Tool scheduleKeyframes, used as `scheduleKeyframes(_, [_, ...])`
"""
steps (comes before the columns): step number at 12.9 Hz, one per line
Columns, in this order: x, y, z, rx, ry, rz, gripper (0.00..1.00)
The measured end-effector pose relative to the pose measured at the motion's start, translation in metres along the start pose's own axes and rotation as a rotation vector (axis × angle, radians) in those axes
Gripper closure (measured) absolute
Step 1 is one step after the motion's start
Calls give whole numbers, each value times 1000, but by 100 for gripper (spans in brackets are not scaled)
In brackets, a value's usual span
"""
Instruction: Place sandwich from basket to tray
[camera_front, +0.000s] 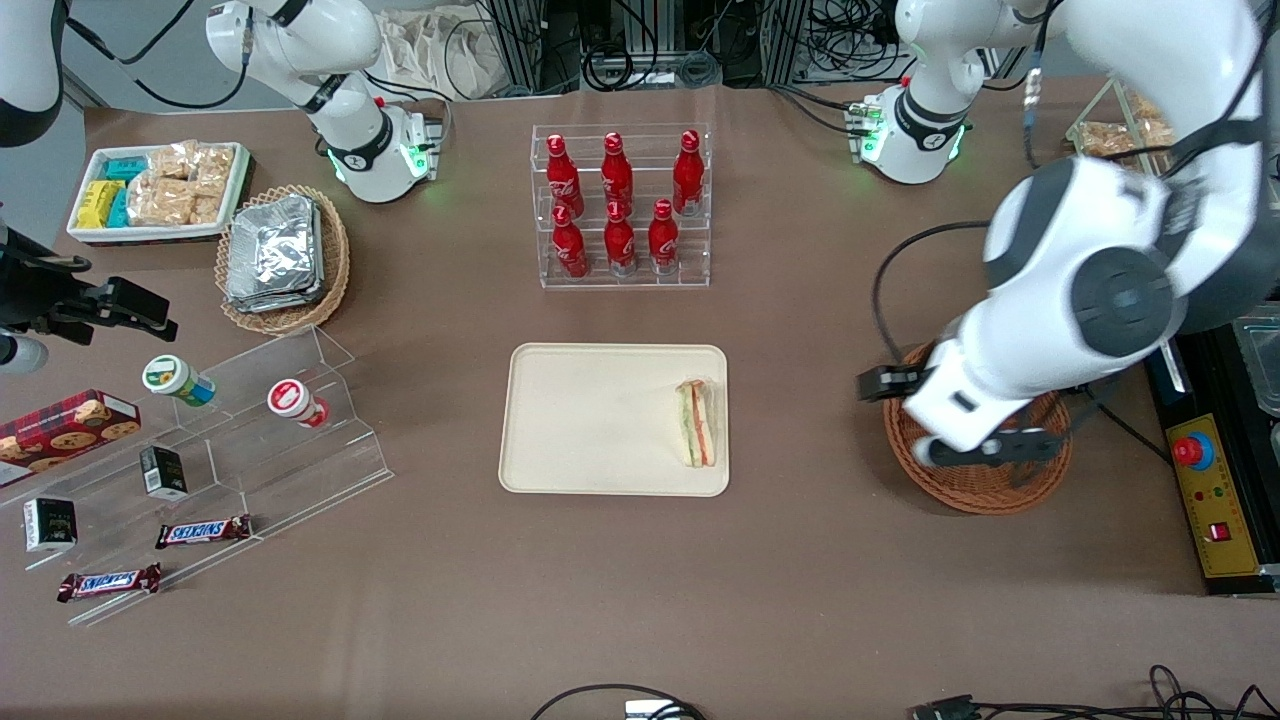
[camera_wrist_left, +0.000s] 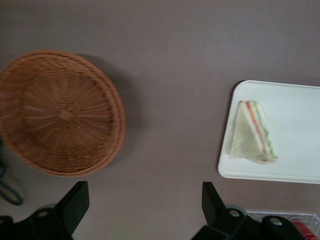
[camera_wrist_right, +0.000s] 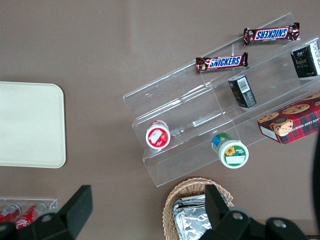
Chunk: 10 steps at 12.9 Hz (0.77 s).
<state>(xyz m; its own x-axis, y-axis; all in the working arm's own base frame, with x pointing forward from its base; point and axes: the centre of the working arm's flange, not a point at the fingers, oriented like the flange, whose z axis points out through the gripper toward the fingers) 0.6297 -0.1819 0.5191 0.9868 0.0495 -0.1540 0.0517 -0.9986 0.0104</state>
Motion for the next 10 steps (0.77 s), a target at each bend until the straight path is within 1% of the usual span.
scheduleKeyframes(3, [-5,-79,-30,9,20,28,0])
scheduleKeyframes(6, [-19,-152,-42,26,14,74,0])
scheduleKeyframes(7, [-24,-170,-43,30,9,85,0])
scheduleKeyframes(8, [-30,-184,-44,34,-5,86,0])
scheduleKeyframes(10, [-38,-199,-43,36,-44,77,0])
